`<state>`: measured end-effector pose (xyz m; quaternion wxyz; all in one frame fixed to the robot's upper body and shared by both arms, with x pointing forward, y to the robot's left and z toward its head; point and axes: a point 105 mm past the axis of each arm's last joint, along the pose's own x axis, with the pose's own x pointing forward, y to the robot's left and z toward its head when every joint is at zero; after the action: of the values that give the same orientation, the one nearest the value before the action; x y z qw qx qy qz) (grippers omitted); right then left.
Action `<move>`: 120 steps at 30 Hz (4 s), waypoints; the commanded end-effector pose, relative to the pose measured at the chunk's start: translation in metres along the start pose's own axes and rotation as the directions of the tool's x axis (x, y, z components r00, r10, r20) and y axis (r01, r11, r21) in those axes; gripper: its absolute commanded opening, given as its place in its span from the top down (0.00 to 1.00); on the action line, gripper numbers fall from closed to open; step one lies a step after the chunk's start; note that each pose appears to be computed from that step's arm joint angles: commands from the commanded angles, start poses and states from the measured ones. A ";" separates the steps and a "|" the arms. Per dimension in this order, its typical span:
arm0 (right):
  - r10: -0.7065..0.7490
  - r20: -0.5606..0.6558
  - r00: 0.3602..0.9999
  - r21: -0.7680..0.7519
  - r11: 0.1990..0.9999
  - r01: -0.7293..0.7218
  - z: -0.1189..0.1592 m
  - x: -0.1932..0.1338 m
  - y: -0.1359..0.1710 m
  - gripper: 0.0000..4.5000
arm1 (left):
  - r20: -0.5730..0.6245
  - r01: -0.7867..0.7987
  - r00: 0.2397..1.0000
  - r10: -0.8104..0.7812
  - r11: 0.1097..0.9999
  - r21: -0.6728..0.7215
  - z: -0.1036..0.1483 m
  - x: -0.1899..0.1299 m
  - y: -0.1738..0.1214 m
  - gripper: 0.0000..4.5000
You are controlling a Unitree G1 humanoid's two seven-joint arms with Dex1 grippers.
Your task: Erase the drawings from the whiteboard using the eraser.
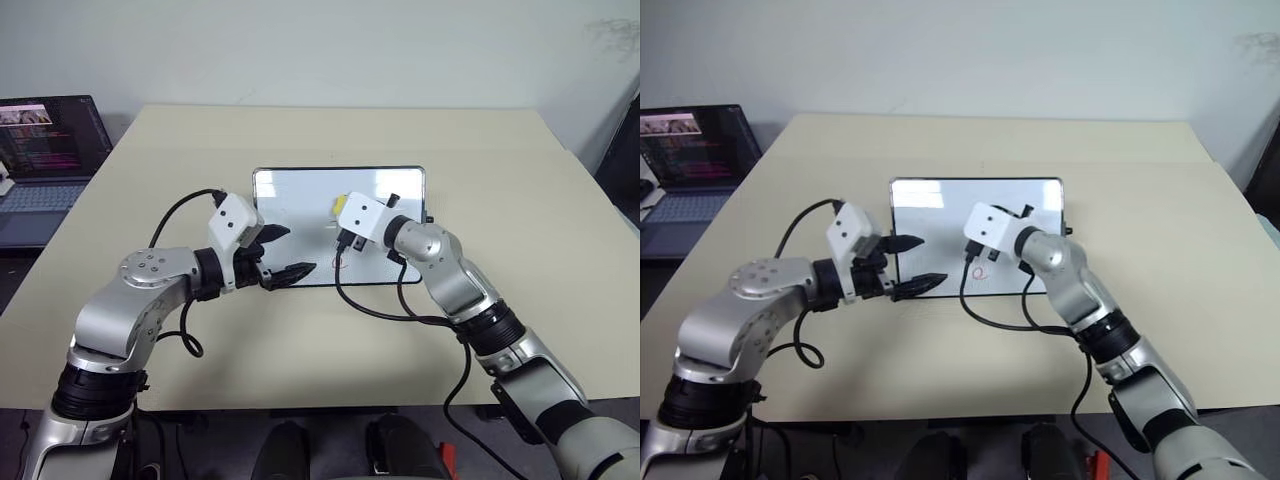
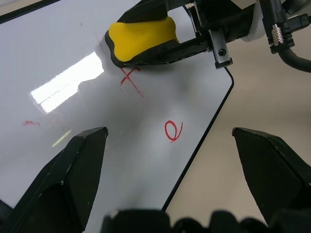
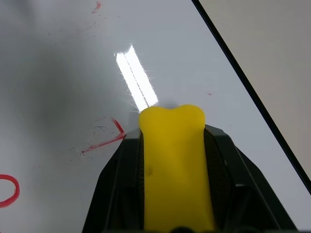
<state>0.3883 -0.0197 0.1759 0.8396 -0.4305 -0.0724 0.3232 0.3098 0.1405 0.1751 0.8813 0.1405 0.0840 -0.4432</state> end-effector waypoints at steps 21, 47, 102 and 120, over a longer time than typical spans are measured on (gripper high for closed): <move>-0.011 -0.069 0.998 0.016 1.000 0.012 -0.017 -0.001 -0.003 0.71 | 0.030 0.018 0.999 -0.019 0.999 0.043 0.011 0.000 -0.005 0.00; 0.001 -0.031 1.000 -0.049 0.999 -0.002 -0.006 0.005 0.001 0.71 | 0.032 0.020 0.999 -0.022 0.999 0.043 0.009 0.001 -0.006 0.00; 0.045 -0.028 0.999 -0.157 0.986 -0.049 -0.005 -0.014 0.025 0.71 | -0.208 -0.051 0.977 0.048 0.999 -0.010 -0.043 -0.017 0.004 0.00; 0.164 -0.094 0.982 -0.139 0.975 -0.176 -0.022 -0.016 0.045 0.71 | -0.198 -0.041 0.979 0.037 0.999 -0.016 -0.043 -0.016 0.000 0.00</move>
<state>0.3613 -0.0143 0.1492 0.7822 -0.5005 -0.0710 0.3642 0.3012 0.1721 0.1292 0.8795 0.1652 0.1930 -0.4024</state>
